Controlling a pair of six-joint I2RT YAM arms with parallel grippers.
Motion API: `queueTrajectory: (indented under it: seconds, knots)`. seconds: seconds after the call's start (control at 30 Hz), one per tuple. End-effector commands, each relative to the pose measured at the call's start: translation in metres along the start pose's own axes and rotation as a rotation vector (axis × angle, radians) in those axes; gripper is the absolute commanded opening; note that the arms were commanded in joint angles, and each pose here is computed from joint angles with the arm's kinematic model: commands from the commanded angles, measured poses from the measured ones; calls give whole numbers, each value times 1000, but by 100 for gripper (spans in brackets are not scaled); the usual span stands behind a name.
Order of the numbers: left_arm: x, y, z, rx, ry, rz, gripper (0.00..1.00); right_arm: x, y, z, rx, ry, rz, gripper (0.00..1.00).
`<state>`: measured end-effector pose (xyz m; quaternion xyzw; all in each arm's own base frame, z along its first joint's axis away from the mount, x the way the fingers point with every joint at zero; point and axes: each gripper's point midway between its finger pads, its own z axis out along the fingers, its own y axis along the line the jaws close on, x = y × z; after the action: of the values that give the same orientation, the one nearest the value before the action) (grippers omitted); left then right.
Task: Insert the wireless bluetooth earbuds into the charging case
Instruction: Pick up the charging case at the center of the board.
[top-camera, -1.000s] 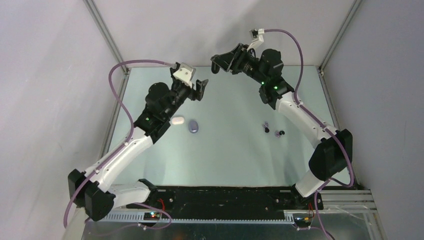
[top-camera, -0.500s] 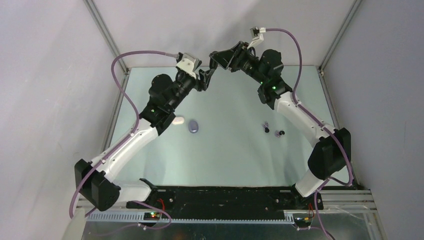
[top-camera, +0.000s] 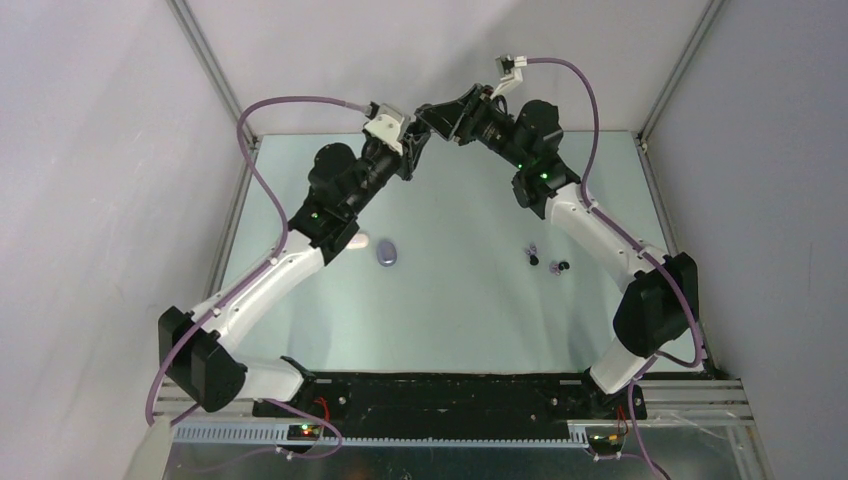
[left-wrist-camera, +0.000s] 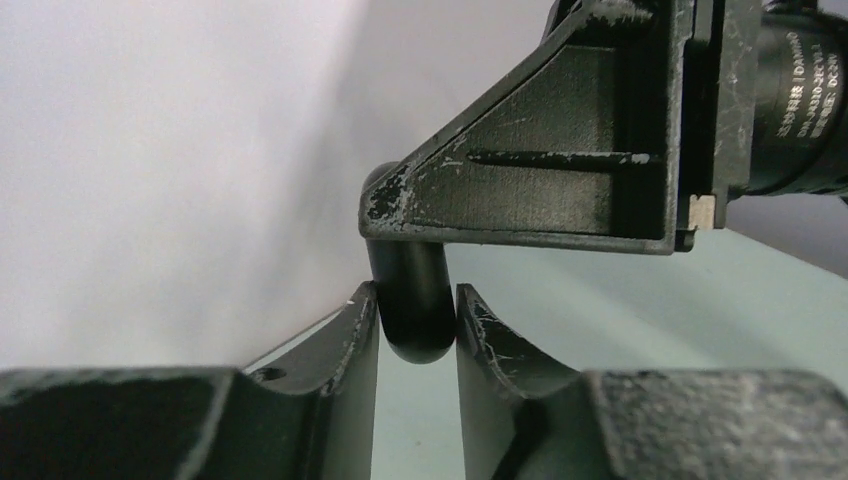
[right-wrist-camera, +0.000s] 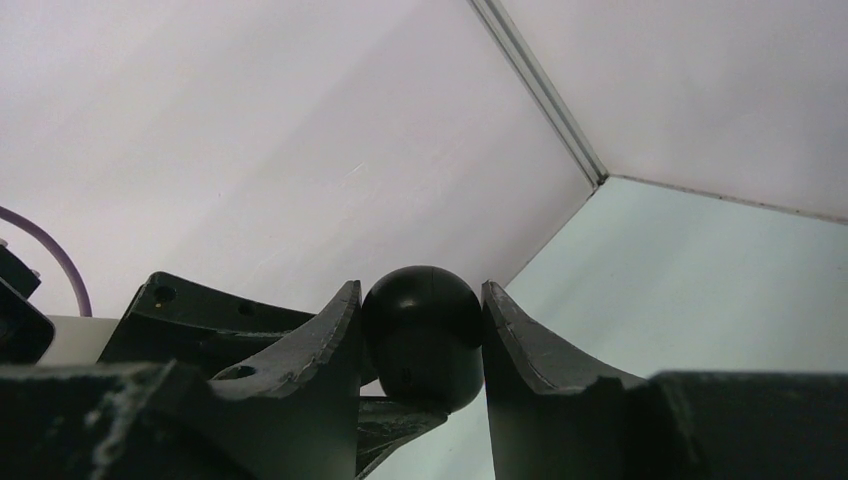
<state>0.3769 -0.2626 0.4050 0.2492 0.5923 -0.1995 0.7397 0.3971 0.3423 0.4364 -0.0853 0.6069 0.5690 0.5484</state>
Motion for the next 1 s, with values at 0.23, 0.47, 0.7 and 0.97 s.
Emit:
queueTrajectory:
  seconds: [0.23,0.47,0.7,0.97]
  knots:
    - [-31,18,-2,-66,-90,171,0,-9,26,-3,-105,1,-96,66]
    - [-20,31,-21,-79,-59,515,0,-37,1,-29,-48,27,-114,99]
    - [11,42,-36,-97,-72,1153,0,4,-32,-58,-60,405,75,81]
    - [-18,29,-35,-227,-350,1573,0,47,-33,-61,-224,628,199,65]
